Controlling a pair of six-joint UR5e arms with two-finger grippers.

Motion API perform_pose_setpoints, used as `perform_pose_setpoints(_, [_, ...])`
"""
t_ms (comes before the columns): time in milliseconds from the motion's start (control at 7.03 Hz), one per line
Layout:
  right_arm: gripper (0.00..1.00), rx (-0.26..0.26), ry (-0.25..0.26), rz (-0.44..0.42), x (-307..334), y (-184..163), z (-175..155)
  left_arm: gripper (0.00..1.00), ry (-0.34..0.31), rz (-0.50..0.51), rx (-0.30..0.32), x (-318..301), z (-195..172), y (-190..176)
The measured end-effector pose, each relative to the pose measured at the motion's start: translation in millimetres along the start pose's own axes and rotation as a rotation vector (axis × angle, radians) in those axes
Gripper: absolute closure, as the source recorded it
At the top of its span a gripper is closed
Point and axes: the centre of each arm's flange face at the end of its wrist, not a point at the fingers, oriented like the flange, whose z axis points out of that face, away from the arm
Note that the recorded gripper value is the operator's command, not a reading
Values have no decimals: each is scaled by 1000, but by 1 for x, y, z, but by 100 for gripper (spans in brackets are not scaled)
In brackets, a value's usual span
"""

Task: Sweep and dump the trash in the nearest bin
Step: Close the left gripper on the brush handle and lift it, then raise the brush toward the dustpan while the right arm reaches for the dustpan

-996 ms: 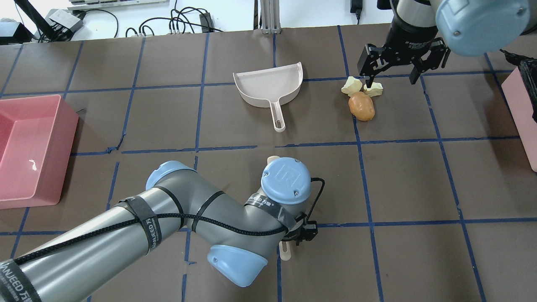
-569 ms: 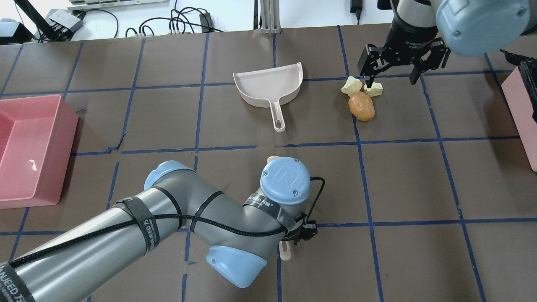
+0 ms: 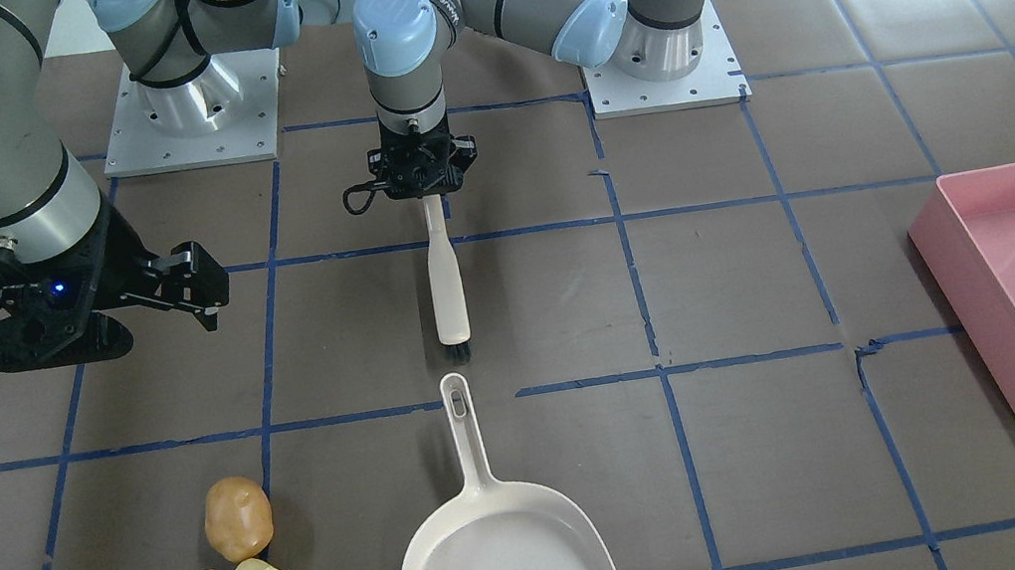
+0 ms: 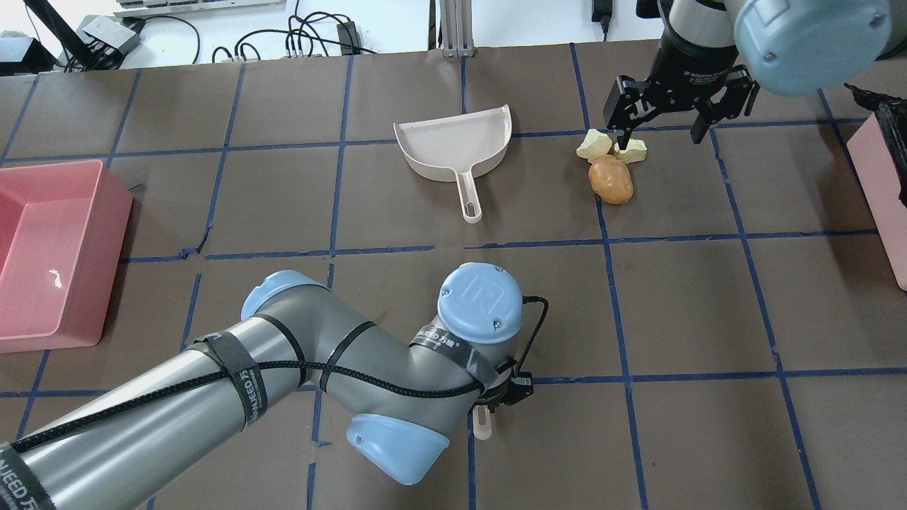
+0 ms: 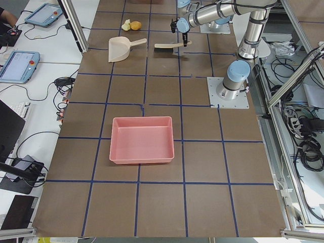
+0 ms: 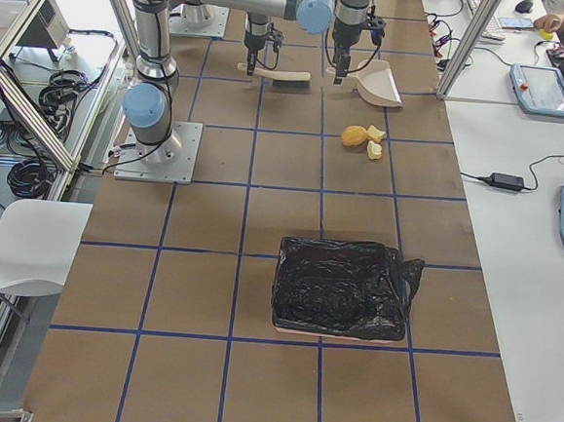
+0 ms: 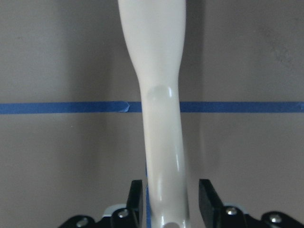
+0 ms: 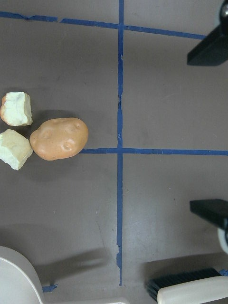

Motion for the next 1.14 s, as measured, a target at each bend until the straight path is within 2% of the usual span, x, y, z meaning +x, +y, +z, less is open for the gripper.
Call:
perform_pose_setpoints(285, [0, -1, -1, 3, 1, 0, -1, 100, 6, -4, 12, 0, -7, -1])
perform_pose_setpoints(427, [0, 3, 0, 7, 3, -1, -3, 100, 14, -13, 23, -6, -22, 0])
perform_pose_setpoints(854, [0, 18, -3, 29, 16, -11, -8, 100, 45, -87, 42, -63, -97, -8])
perform_pose_setpoints(1138, [0, 15, -4, 31, 17, -23, -5, 100, 50, -84, 37, -93, -163, -36])
